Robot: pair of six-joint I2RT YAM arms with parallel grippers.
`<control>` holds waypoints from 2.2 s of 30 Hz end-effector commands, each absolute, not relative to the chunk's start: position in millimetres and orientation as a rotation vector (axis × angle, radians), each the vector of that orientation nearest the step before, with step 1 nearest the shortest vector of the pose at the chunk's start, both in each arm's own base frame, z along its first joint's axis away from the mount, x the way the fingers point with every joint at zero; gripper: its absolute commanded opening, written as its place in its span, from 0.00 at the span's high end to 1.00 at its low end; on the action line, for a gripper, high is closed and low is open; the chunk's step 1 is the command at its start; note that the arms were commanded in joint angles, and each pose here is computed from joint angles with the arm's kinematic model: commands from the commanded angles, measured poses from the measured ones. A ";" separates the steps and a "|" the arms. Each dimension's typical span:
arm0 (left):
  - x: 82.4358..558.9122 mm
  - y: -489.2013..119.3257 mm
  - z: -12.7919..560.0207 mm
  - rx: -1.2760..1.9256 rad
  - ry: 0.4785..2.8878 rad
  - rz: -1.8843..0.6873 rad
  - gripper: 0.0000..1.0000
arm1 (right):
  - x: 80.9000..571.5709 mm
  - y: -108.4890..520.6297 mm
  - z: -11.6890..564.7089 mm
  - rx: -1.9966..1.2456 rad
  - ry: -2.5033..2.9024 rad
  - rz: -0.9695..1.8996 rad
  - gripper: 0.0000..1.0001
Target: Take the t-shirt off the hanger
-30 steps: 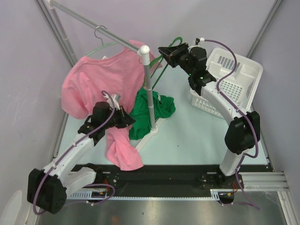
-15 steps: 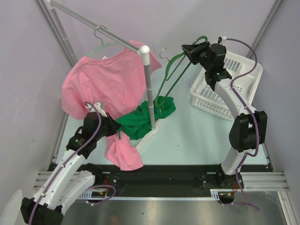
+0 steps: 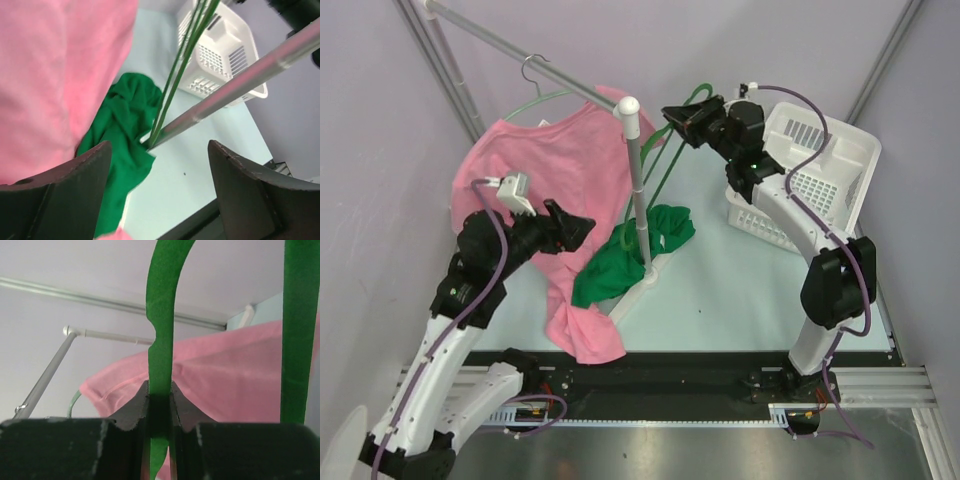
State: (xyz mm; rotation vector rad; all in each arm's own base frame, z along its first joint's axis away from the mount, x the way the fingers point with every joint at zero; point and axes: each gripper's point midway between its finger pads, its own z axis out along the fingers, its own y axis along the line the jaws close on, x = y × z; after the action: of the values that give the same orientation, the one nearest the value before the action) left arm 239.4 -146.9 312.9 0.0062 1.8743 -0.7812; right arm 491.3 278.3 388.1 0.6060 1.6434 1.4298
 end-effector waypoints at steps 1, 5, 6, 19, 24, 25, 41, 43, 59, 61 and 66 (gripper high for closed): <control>269.9 -177.0 335.1 0.150 1.803 -0.856 0.19 | 466.4 304.0 447.9 0.561 1.486 1.599 1.00; 299.8 -186.1 321.9 0.149 1.855 -0.831 0.21 | 455.0 321.0 444.8 0.577 1.496 1.654 1.00; 302.1 -187.8 321.4 0.152 1.855 -0.833 0.20 | 451.3 325.2 441.1 0.581 1.507 1.660 1.00; 299.3 -194.8 317.0 0.132 1.870 -0.877 0.61 | 419.2 341.6 439.4 0.578 1.510 1.737 1.00; 296.4 -199.0 316.9 0.137 1.885 -0.903 0.66 | 407.3 341.7 444.7 0.588 1.497 1.755 1.00; 295.4 -199.4 317.6 0.142 1.880 -0.902 0.56 | 406.6 340.0 446.0 0.592 1.491 1.746 1.00; 287.2 -189.4 350.9 0.100 1.819 -0.860 1.00 | 384.0 339.1 448.5 0.516 1.514 1.750 0.69; 277.0 -181.2 357.5 0.090 1.804 -0.842 1.00 | 381.1 337.1 439.9 0.471 1.541 1.729 0.60; 244.6 -160.9 432.4 0.464 1.660 -0.610 1.00 | 373.9 213.5 435.0 0.334 1.436 1.504 0.40; 253.1 -168.3 441.5 0.527 1.642 -0.602 1.00 | 374.0 204.0 431.2 0.331 1.437 1.467 0.40; 263.6 -193.3 446.5 0.651 1.641 -0.670 1.00 | 368.3 213.1 400.7 0.165 1.535 1.386 0.37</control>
State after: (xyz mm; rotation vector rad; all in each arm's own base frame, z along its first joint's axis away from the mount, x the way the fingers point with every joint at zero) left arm 259.1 -176.1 441.7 0.4970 1.6758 -0.6504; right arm 379.3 202.2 422.3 0.3551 1.4658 1.4425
